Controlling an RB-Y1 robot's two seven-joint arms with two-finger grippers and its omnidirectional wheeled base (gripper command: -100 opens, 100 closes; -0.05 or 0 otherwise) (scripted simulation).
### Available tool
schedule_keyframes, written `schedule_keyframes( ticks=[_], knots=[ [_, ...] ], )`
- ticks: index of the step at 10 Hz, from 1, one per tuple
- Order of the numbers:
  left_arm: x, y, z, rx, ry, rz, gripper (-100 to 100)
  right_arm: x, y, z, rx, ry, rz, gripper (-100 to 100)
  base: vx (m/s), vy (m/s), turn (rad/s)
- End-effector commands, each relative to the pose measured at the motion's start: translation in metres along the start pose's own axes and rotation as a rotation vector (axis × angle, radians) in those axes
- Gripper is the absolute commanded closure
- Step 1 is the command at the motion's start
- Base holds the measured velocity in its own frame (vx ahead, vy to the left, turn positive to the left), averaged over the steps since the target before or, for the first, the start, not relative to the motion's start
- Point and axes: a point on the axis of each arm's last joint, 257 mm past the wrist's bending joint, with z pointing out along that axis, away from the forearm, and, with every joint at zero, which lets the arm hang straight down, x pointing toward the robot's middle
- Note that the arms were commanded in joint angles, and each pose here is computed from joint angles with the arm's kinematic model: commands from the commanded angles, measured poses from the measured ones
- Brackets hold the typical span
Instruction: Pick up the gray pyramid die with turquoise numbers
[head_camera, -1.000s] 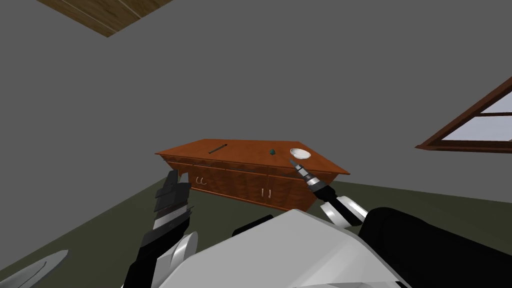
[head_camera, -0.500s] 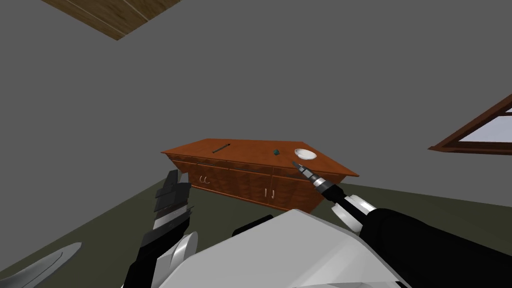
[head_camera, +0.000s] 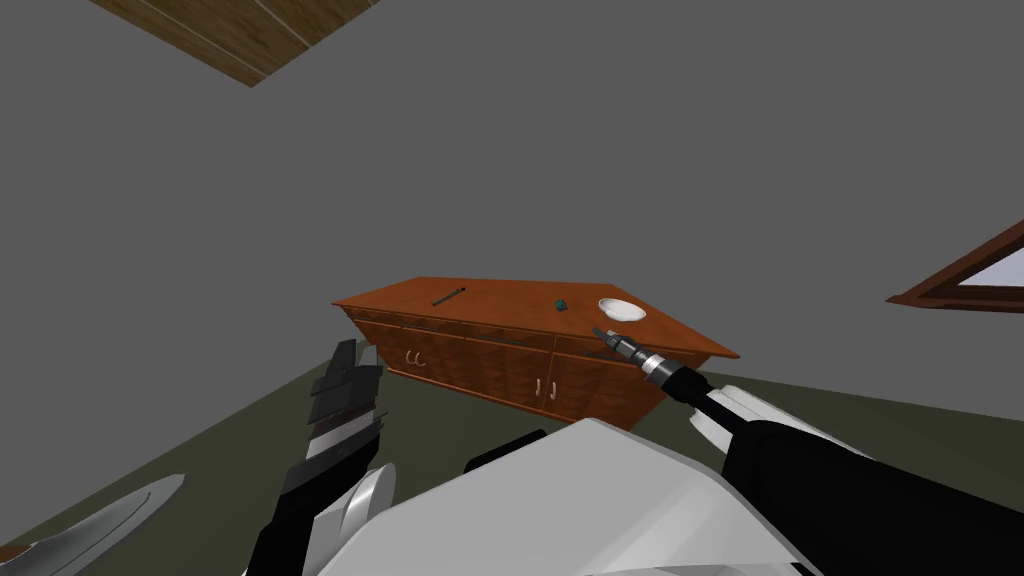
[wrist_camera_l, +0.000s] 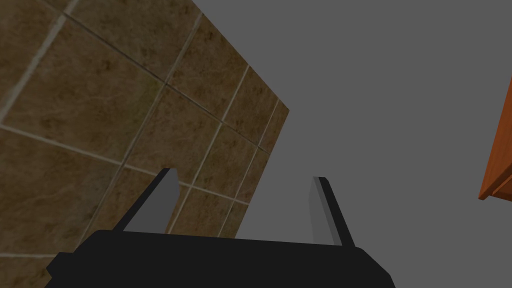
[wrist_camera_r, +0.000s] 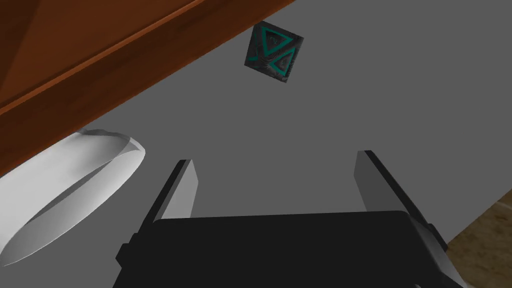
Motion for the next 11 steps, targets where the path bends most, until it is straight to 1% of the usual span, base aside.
schedule_keyframes(
  ticks=[1,2,3,4,5,6,8,9,10,11],
  knots=[
    [0.000,0.000,0.000,0.000,0.000,0.000,0,-0.001,-0.008,0.003,0.007,0.030,-0.051,-100,0.029,0.069,0.013],
    [0.000,0.000,0.000,0.000,0.000,0.000,0,-0.003,-0.028,-0.004,0.049,0.058,-0.111,-100,0.045,0.075,0.034],
    [0.000,0.000,0.000,0.000,0.000,0.000,0,-0.004,-0.025,0.000,0.035,0.071,-0.127,-100,0.040,0.065,0.009],
    [0.000,0.000,0.000,0.000,0.000,0.000,0,-0.007,-0.045,-0.007,0.075,0.099,-0.188,-100,0.041,0.076,0.030],
    [0.000,0.000,0.000,0.000,0.000,0.000,0,-0.008,-0.041,-0.002,0.058,0.112,-0.207,-100,0.033,0.069,0.007],
    [0.000,0.000,0.000,0.000,0.000,0.000,0,-0.013,-0.060,-0.008,0.095,0.140,-0.270,-100,0.054,0.077,0.019],
    [0.000,0.000,0.000,0.000,0.000,0.000,0,-0.014,-0.055,-0.002,0.075,0.155,-0.292,-100,0.028,0.046,0.001],
    [0.000,0.000,0.000,0.000,0.000,0.000,0,-0.020,-0.072,-0.006,0.103,0.187,-0.361,-100,0.029,0.047,0.017],
    [0.000,0.000,0.000,0.000,0.000,0.000,0,-0.021,-0.069,-0.002,0.090,0.195,-0.374,-100,0.035,0.053,0.002],
    [0.000,0.000,0.000,0.000,0.000,0.000,0,-0.027,-0.085,-0.006,0.118,0.224,-0.440,-100,0.037,0.080,0.007]
  ],
)
